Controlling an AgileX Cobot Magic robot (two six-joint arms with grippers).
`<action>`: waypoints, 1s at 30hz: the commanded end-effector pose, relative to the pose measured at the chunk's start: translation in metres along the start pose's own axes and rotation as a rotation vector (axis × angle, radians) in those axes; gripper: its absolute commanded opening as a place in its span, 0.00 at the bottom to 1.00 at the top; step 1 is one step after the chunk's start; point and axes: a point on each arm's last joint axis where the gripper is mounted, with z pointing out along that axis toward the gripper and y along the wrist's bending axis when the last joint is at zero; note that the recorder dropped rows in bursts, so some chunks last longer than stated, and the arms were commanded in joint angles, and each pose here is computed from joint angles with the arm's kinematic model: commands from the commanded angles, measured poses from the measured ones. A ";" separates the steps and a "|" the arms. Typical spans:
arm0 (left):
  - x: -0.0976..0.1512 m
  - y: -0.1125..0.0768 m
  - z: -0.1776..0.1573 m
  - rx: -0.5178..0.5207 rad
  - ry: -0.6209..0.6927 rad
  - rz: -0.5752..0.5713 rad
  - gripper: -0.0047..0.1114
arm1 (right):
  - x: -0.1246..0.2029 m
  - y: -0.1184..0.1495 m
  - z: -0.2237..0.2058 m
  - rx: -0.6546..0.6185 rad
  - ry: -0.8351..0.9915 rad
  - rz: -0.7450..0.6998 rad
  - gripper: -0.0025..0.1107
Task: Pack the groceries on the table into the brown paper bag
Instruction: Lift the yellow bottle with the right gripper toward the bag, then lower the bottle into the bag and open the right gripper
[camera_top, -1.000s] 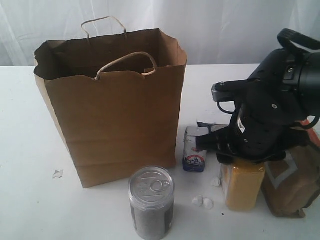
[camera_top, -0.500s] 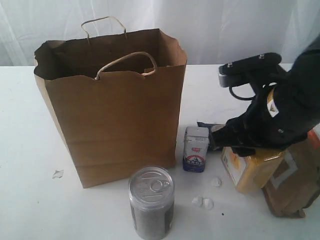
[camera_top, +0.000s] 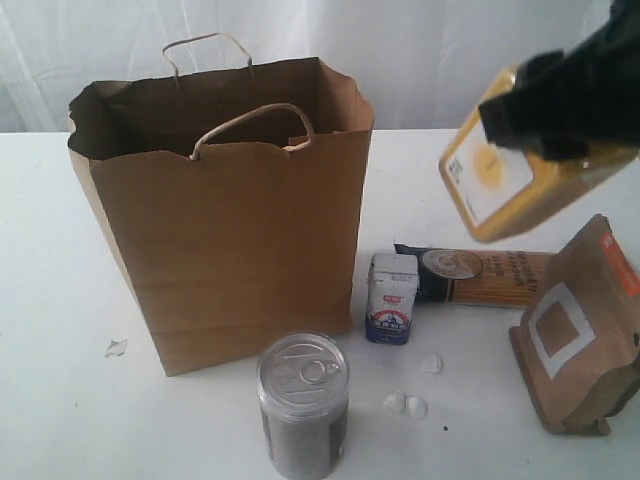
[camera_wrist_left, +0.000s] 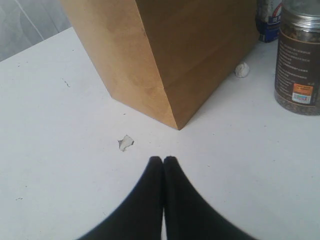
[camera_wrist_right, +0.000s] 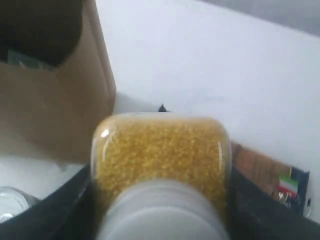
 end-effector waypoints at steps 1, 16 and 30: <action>0.001 0.000 0.000 0.002 0.001 -0.004 0.04 | -0.039 -0.002 -0.036 -0.031 -0.226 -0.048 0.02; 0.001 0.000 0.000 0.002 0.001 -0.004 0.04 | -0.095 0.027 -0.029 -0.228 -0.280 -0.159 0.02; 0.001 0.000 0.000 0.002 0.001 -0.004 0.04 | -0.127 0.072 0.034 -0.284 -0.264 -0.268 0.02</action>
